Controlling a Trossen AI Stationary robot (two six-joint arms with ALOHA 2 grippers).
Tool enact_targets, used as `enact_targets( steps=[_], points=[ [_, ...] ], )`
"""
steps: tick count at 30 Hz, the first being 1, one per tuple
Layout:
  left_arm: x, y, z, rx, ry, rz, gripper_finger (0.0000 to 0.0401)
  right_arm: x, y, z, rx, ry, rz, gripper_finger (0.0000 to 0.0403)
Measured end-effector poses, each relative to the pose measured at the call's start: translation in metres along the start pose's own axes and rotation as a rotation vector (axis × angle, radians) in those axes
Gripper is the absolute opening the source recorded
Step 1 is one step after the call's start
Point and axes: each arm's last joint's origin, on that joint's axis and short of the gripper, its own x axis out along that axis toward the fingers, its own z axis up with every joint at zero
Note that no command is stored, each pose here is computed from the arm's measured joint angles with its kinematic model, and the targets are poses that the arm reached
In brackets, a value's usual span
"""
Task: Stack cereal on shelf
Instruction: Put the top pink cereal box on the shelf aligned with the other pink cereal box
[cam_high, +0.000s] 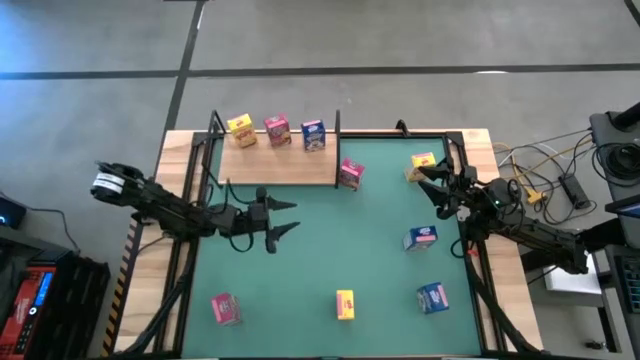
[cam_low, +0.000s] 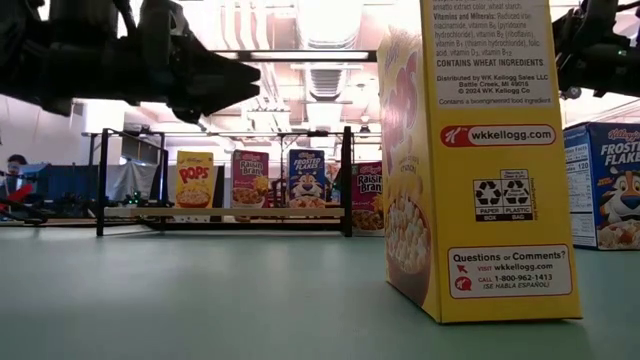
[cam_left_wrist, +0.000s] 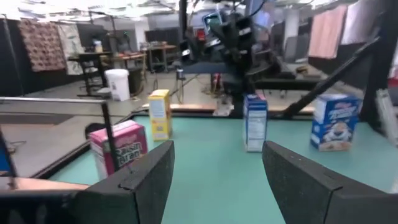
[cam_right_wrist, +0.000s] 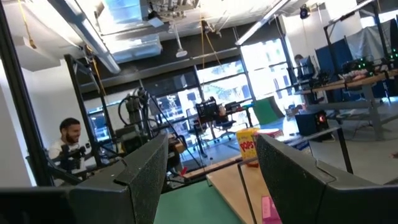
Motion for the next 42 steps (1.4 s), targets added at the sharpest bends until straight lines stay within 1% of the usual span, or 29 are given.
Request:
enact_targets(
  steps=[4,10,21,27,31,34,39,42],
  points=[
    [-0.001,0.001,0.000,-0.043,-0.012,-0.051,0.0227,0.000,-0.001,-0.002,0.002,0.024,-0.009,0.0235],
    [-0.002,0.000,0.003,-0.055,-0.029,-0.083,0.0227,0.000,-0.001,-0.003,0.005,0.035,-0.014,0.0235],
    [-0.002,0.001,0.004,-0.048,-0.040,-0.085,0.0227,0.000,-0.001,-0.003,0.004,0.034,-0.013,0.0235],
    [-0.001,0.004,0.006,-0.013,-0.045,-0.030,0.0227,0.000,-0.001,-0.003,0.004,0.033,-0.013,0.0235],
    [0.000,0.008,0.005,-0.004,-0.041,-0.012,0.0227,0.000,-0.001,-0.003,0.002,0.023,-0.020,0.0235],
    [0.001,0.010,0.002,-0.027,-0.016,0.010,0.0227,0.000,-0.002,-0.001,-0.001,-0.007,-0.065,0.0235],
    [0.002,0.017,-0.001,-0.060,0.007,0.104,0.0227,0.000,-0.002,-0.002,0.000,0.003,-0.064,0.0235],
    [0.002,0.018,-0.001,-0.074,0.007,0.110,0.0227,0.000,-0.003,-0.002,0.001,-0.002,-0.077,0.0235]
  ],
)
